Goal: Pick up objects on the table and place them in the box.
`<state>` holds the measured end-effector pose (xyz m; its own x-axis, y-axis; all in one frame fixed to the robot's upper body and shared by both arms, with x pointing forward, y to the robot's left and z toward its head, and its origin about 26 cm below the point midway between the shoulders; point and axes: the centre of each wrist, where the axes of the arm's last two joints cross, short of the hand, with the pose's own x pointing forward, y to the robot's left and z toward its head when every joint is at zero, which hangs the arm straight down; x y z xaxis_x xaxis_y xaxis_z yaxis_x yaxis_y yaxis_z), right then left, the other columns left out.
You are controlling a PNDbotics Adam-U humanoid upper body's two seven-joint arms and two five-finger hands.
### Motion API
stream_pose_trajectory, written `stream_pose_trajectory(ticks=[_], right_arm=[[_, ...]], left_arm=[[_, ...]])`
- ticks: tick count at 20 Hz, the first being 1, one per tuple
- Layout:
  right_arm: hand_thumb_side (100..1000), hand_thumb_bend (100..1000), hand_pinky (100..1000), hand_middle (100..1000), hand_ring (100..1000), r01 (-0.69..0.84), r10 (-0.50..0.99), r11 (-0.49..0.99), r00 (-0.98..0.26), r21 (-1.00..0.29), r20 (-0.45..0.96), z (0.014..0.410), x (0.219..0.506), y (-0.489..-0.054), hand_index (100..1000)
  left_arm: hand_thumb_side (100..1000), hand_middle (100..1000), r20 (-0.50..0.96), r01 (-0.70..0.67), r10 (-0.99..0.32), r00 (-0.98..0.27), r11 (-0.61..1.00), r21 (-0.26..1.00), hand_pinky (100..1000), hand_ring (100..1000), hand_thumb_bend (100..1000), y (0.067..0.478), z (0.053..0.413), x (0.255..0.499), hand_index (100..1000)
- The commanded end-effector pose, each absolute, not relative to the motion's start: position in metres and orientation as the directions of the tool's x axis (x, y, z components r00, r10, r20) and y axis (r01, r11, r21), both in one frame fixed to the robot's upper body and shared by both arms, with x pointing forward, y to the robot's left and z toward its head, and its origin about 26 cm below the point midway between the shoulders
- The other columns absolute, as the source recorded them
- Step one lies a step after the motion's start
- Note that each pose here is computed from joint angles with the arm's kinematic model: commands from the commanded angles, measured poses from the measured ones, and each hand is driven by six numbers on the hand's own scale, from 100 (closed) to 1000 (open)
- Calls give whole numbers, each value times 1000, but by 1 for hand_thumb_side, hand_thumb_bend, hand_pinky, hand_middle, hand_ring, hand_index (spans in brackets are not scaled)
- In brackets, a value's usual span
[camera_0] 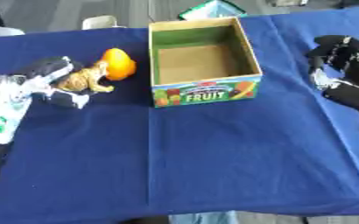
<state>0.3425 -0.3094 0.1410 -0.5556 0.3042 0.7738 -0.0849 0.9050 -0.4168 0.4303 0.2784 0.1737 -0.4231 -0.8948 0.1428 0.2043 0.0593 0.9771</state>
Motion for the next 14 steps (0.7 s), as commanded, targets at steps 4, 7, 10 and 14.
stream_pose_trajectory(ticks=[4,7,10,14], right_arm=[[100,100,712,580,708,-93,309,897,-568,-432,763,147,344,-309,769],[100,100,712,580,708,-101,305,895,-571,-434,762,147,344,-307,769],[100,100,712,580,708,-117,298,891,-579,-439,759,149,345,-304,768],[100,100,712,580,708,-140,288,883,-593,-448,752,153,348,-298,768]], left_arm=[[246,458,45,67,-882,-468,15,998,671,484,100,268,218,438,726],[246,459,11,27,-872,-490,-2,1000,671,486,100,255,226,444,728],[246,461,-29,-24,-857,-514,-19,1000,671,492,100,237,235,451,730],[246,464,-63,-74,-854,-516,-29,997,672,496,100,218,236,462,731]])
